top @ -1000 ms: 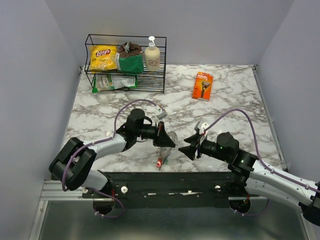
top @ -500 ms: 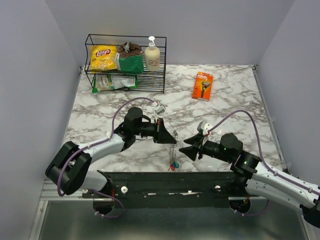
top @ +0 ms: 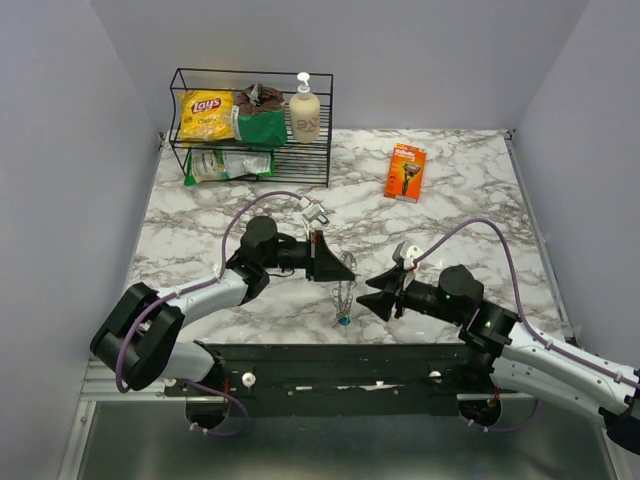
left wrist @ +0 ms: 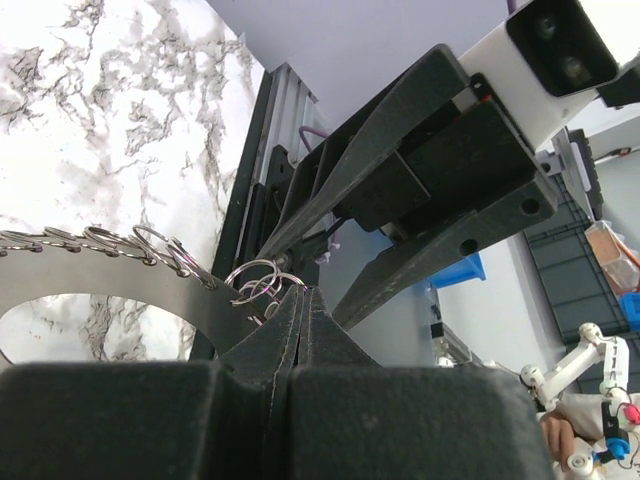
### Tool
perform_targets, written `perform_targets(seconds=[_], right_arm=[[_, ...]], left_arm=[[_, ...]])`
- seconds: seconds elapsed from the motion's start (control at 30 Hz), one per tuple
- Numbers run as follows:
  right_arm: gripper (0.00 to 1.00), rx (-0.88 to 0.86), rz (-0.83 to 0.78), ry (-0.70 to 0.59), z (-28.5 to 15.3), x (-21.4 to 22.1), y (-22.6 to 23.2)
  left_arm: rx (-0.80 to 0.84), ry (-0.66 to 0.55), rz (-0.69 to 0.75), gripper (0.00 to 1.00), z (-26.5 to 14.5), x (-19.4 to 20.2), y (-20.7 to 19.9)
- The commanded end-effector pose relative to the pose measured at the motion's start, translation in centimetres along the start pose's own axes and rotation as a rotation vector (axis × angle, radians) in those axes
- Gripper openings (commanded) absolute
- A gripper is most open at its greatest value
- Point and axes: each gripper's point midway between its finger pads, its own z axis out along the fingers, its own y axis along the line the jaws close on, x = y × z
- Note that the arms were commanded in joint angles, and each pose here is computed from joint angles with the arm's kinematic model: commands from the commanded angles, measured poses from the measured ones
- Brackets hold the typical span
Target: Put the keys on the keyring
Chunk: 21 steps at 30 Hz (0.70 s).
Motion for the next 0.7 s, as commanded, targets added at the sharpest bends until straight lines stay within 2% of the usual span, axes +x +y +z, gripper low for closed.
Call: perform_targets(seconds=[0.0,0.17,0.33,0.47,0.67], right_arm=[[0.56,-0.029,0.004,-0.054,0.2,-1.5,0.7],[0.50,-0.024,0.012,-0.089,0.3,-2.4,0.7],[0.50,-0.043,0.032,-0.127,0.6,-3.2,1.0],[0.45,-0.052,0.033,-0.135,1.0,-3.4,1.1],[0.44,-0.074,0.033,-0.125,1.5,-3.4,1.4]], left_arm=[[0.067,-0.032,0.061,0.00,-0.3,-1.0,-2.1],[0.082,-0.030,0.081,0.00,-0.4,-1.0,-2.7],[0.082,-0.020,0.092,0.00,-0.5,-0.8,-2.8],[0.098,-0.021,0.100,0.00,-0.6,-0.8,-3.2],[0.114,-0.022,0.104,0.00,-0.6,-1.0,-3.6]])
